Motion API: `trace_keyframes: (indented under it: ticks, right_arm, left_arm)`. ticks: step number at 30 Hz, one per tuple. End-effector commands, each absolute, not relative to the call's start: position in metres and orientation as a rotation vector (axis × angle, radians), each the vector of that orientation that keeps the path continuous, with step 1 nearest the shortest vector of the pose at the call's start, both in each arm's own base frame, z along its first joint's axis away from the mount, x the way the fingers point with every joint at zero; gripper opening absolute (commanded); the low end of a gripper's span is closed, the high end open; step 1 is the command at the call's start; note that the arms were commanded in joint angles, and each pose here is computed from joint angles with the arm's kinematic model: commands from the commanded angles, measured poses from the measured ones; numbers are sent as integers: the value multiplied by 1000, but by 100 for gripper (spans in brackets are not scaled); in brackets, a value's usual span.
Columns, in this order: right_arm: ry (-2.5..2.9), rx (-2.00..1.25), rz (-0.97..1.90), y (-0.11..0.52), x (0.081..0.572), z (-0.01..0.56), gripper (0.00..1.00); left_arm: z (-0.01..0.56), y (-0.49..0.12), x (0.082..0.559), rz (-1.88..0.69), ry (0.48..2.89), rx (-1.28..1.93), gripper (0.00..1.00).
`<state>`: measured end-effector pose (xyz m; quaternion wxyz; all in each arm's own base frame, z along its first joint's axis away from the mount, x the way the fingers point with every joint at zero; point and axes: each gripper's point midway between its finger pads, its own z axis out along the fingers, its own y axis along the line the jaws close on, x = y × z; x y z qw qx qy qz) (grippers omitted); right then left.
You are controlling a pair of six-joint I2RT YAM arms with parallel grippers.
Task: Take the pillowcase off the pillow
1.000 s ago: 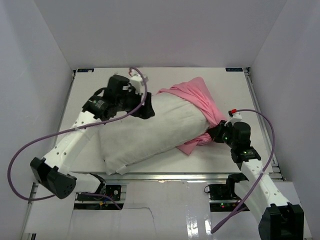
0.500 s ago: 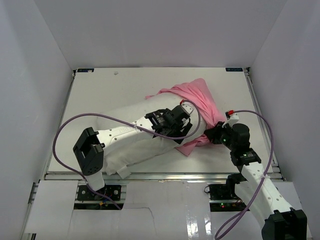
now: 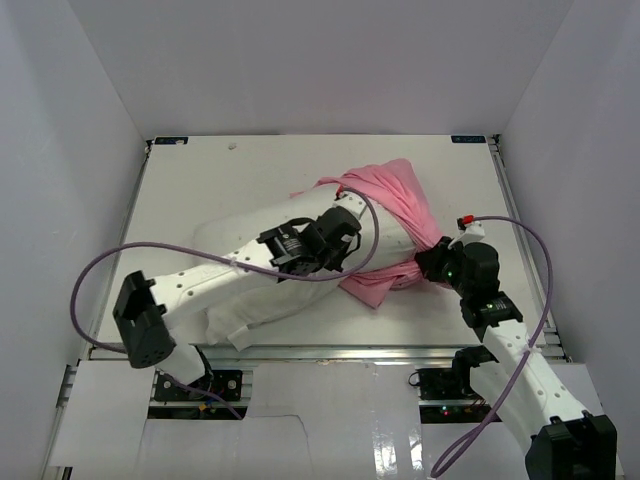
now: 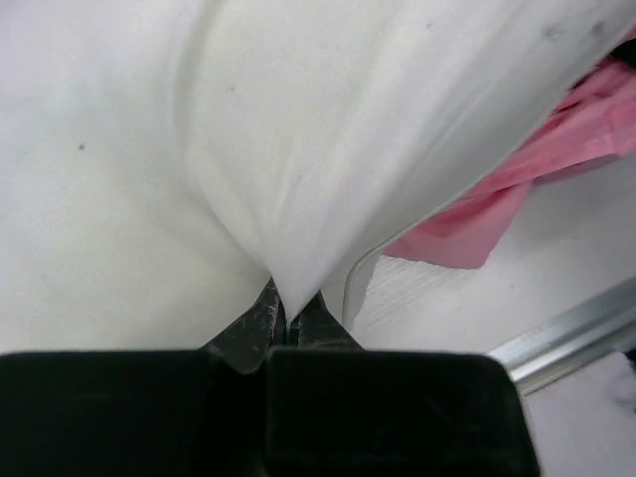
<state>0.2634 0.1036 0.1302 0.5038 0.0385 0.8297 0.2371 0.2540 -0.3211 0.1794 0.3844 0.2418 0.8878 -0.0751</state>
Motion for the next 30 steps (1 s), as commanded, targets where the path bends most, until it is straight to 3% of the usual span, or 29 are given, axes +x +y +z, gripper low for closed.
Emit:
trace_keyframes:
  ticks: [1, 9, 19, 25, 30]
  right_arm:
    - [1900, 225, 373, 68, 294, 162, 8]
    - [1944, 343, 252, 36, 321, 158, 8]
    - [1991, 440, 201, -5, 341, 162, 8]
    - [1962, 442, 176, -11, 350, 193, 8]
    - [1861, 464, 91, -32, 355, 258, 8]
  left_arm:
    - [275, -278, 235, -334, 2128, 497, 0]
    - [362, -214, 217, -362, 2034, 345, 0]
    - [375, -195, 218, -327, 2003, 272, 0]
    - [381, -194, 250, -202, 1964, 160, 0]
    - [413, -177, 311, -234, 1934, 35, 0]
